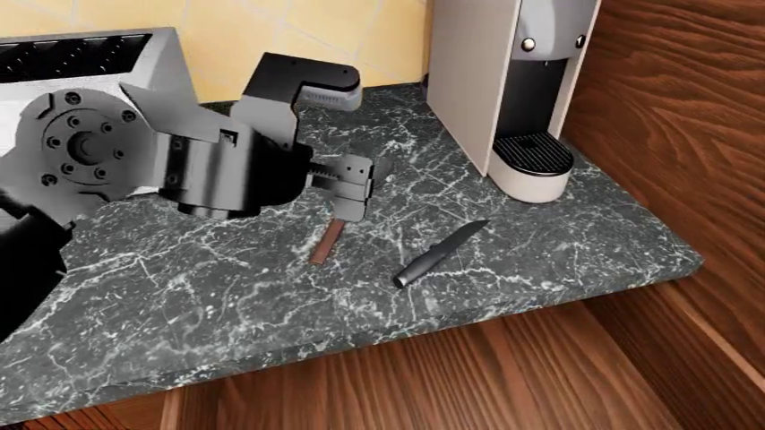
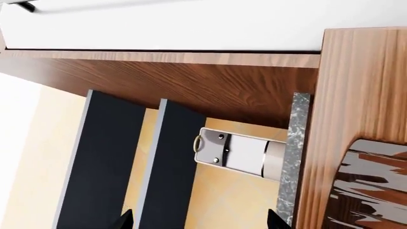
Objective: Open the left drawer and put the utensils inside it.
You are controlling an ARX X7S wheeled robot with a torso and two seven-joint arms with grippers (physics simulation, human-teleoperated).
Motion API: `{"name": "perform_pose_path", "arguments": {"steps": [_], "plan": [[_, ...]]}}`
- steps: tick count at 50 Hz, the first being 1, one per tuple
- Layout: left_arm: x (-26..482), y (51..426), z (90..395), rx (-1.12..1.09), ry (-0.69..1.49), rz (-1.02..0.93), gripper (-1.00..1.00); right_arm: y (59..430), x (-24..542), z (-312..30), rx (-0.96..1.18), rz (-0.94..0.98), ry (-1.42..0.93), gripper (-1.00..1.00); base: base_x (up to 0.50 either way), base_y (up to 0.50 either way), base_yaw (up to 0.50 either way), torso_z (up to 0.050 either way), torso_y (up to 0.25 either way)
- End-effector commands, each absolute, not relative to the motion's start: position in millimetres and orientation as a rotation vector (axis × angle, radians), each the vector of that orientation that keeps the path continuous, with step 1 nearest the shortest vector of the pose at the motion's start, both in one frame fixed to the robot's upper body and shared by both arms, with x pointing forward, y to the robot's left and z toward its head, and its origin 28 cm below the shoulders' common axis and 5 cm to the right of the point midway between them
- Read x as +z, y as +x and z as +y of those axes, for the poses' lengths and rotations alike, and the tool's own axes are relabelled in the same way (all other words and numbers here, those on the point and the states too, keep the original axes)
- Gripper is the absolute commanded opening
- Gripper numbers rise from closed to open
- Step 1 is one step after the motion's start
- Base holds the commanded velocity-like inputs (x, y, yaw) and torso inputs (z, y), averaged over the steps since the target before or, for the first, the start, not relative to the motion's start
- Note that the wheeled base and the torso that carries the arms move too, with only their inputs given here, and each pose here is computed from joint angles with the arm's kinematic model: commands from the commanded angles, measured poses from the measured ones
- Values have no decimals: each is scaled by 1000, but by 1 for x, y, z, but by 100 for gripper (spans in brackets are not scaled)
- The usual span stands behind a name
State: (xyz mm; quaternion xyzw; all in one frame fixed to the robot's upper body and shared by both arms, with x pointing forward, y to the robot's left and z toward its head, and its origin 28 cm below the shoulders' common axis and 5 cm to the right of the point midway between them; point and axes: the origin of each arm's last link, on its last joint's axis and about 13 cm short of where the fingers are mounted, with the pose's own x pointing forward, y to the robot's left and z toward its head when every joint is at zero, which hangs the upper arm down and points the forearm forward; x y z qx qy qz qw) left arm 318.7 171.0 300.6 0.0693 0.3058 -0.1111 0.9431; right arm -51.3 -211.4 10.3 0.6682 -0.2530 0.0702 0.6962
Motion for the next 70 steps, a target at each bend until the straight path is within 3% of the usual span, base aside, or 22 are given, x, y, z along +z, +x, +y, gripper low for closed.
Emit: {"name": "perform_pose_path", "arguments": {"steps": [1,32,70], "plan": [[280,330,172,-232,139,649,100,-50,8,-212,155,-557,1492,100,0,0,0,0,0],[230,361,164,-231,121,688,100,-48,2,-211,161,-537,1486,100,0,0,0,0,0],[175,366,160,-224,111,819,100,-46,-4,-211,155,-523,1487,100,0,0,0,0,0]]}}
